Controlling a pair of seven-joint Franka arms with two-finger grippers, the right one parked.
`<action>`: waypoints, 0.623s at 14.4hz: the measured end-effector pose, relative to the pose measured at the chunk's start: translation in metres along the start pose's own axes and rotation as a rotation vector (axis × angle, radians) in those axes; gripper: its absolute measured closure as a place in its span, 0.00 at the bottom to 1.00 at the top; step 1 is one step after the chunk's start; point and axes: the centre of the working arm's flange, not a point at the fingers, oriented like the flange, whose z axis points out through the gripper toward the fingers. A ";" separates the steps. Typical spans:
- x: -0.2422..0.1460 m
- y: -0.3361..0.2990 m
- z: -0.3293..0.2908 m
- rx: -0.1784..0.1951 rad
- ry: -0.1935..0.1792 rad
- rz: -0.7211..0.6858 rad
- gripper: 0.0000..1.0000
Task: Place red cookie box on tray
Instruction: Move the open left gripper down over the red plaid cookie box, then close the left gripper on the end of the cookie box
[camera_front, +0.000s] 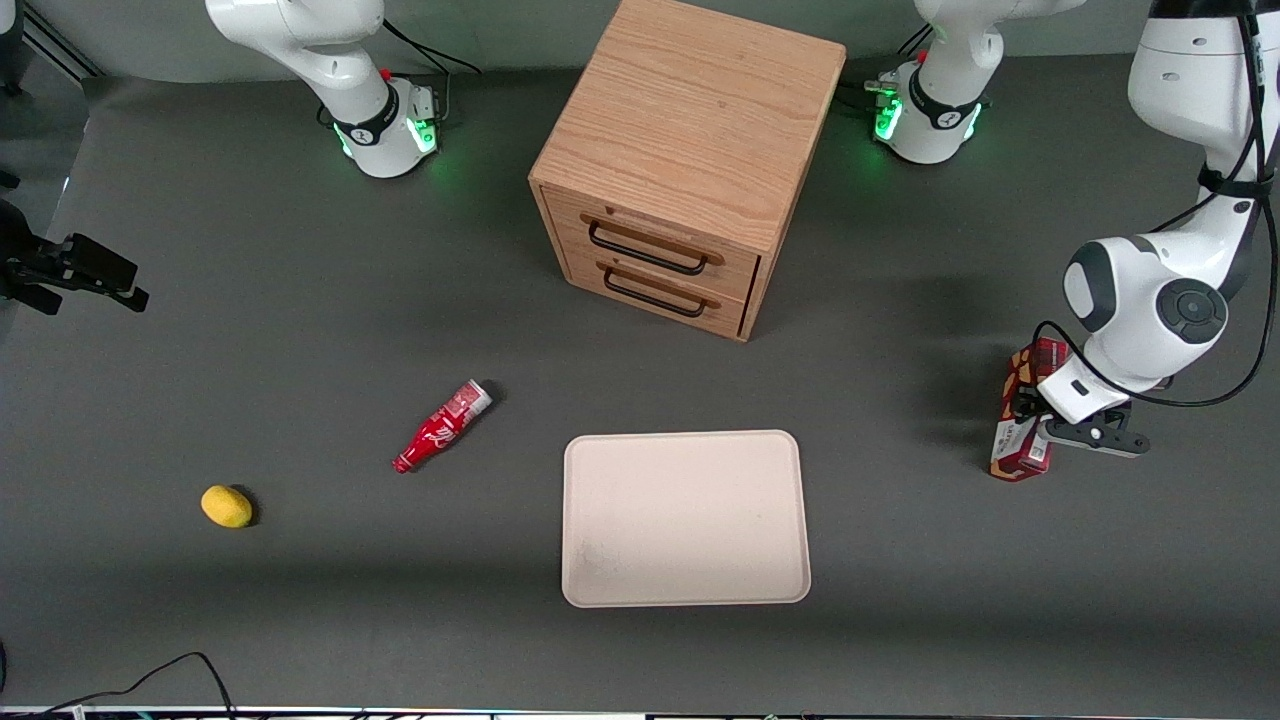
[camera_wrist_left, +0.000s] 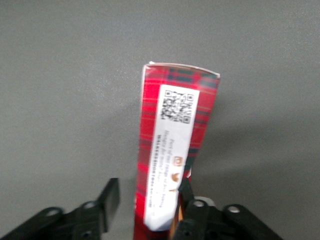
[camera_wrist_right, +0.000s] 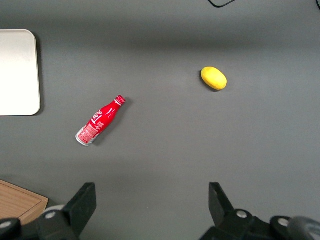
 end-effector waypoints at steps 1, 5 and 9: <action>0.000 0.000 0.000 0.000 0.000 0.000 0.64; 0.001 0.000 -0.001 -0.002 0.005 -0.004 0.89; 0.001 0.000 -0.002 -0.005 0.007 -0.010 0.90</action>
